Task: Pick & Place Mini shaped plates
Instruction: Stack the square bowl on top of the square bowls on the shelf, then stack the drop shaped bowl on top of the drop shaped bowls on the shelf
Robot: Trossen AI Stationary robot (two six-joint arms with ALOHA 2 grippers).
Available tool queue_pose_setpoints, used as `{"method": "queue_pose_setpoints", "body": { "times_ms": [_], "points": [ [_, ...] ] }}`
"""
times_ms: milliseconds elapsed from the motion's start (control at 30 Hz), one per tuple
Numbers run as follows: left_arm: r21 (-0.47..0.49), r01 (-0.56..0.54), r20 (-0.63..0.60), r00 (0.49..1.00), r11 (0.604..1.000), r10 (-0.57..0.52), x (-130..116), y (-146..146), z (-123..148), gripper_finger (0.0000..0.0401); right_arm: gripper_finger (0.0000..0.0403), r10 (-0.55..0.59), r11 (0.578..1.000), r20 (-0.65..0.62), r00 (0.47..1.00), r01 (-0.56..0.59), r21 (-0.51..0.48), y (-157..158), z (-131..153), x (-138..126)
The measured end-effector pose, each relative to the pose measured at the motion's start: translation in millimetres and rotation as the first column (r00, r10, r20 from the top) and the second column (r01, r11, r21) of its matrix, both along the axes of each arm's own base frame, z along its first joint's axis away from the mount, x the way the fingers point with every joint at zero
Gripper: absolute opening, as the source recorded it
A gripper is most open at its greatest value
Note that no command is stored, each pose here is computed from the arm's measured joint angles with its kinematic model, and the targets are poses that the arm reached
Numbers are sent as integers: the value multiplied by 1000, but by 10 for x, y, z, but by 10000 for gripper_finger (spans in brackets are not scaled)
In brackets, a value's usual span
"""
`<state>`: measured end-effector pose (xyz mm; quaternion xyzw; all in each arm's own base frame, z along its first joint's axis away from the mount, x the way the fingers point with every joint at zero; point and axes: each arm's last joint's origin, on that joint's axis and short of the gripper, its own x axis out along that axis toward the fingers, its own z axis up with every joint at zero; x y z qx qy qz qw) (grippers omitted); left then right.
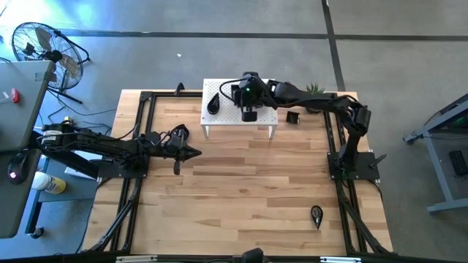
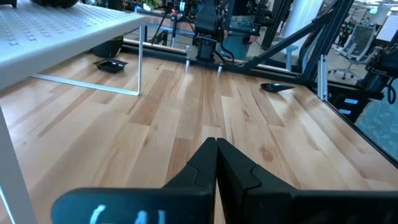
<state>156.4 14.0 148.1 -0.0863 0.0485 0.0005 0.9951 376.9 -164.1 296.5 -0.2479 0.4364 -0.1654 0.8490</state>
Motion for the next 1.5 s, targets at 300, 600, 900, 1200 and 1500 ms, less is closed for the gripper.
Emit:
{"method": "queue_pose_setpoints", "body": {
  "times_ms": [300,600,900,1200,1500],
  "points": [
    [0,1,1,1000,1000,-1,0,0,1,0,50,-16,1000,-9,1000,17,19,-36,-82,27],
    [-26,3,1,1000,1000,-3,0,-2,1,0,90,37,999,58,998,-38,11,203,80,66],
    [-28,9,-6,1000,1000,-9,-1,-3,-5,0,9,192,906,250,949,-269,327,773,-32,43],
    [-33,21,-32,999,999,-23,-4,-8,-30,0,3,44,883,293,955,-174,435,1161,-359,-233],
    [-37,19,-38,999,999,-20,-5,-7,-36,0,2,-164,728,111,980,44,685,1991,-318,-767]
  ]
}}
